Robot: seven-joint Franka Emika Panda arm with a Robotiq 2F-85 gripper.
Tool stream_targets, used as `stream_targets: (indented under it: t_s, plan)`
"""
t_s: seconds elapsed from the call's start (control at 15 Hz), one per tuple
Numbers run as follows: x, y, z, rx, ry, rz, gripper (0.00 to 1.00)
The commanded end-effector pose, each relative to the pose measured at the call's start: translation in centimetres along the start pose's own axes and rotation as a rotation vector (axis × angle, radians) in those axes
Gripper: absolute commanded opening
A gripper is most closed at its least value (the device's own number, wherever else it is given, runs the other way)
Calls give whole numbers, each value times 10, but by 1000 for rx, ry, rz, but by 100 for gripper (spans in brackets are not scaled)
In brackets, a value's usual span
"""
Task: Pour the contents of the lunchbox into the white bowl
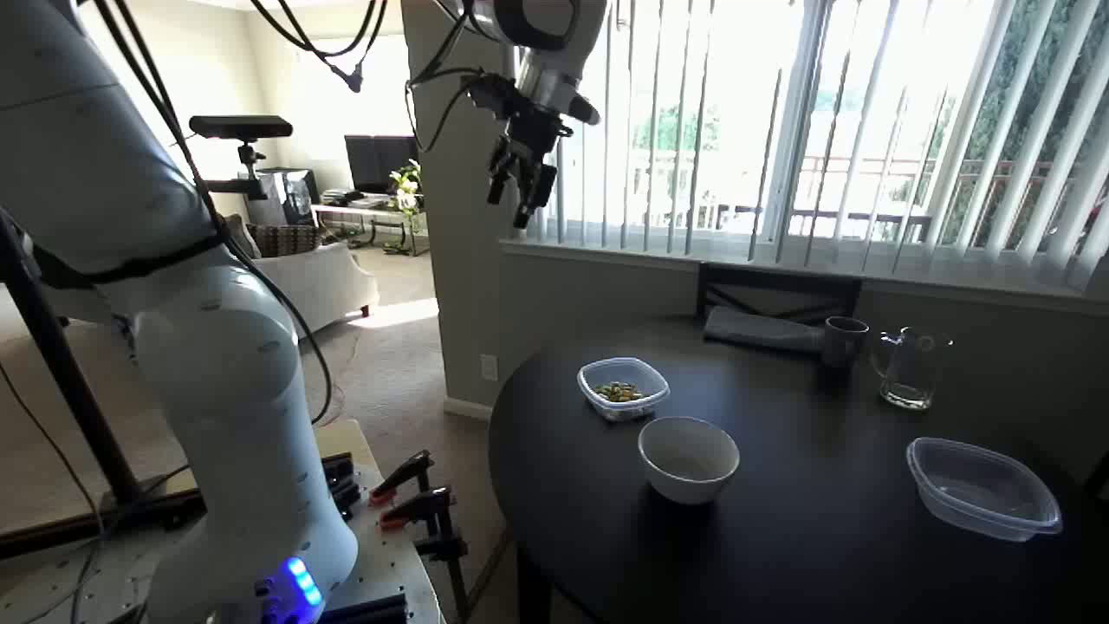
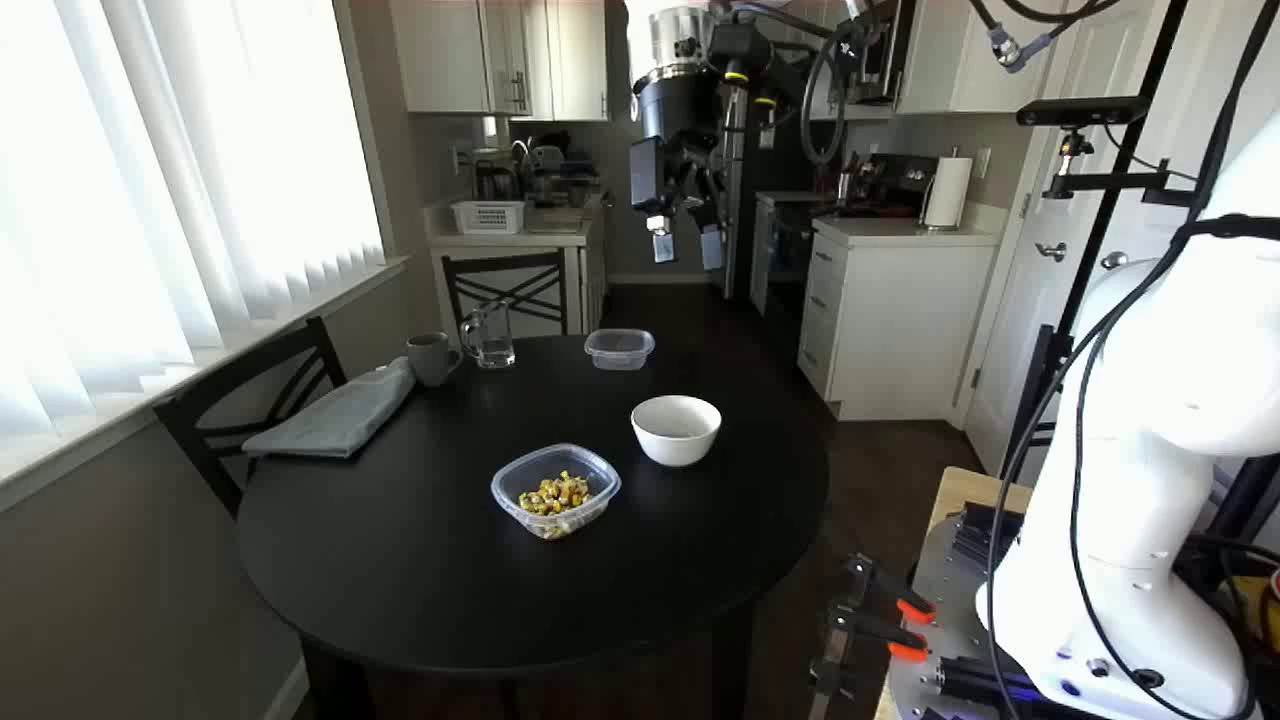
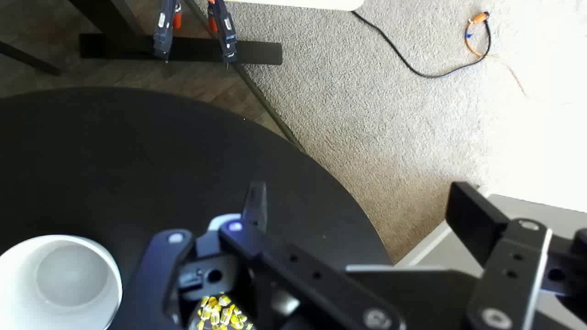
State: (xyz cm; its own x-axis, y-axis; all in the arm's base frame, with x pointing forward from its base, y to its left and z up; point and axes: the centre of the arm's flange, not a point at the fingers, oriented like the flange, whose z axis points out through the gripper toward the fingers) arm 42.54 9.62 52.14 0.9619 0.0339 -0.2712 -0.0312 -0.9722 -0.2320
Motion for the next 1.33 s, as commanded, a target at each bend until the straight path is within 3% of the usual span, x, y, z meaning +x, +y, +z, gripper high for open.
stream_targets:
  t_s: [0.0, 0.53, 0.8, 1.0, 1.27]
  plan:
    - [0, 0, 0, 0, 0, 0, 100]
    - [6, 0, 3, -4, 19, -1, 100]
    - [99, 24, 26, -51, 251, 57, 100]
    - [157, 55, 58, -148, 376, 138, 100]
    - [218, 95, 131, -219, 381, 277, 100]
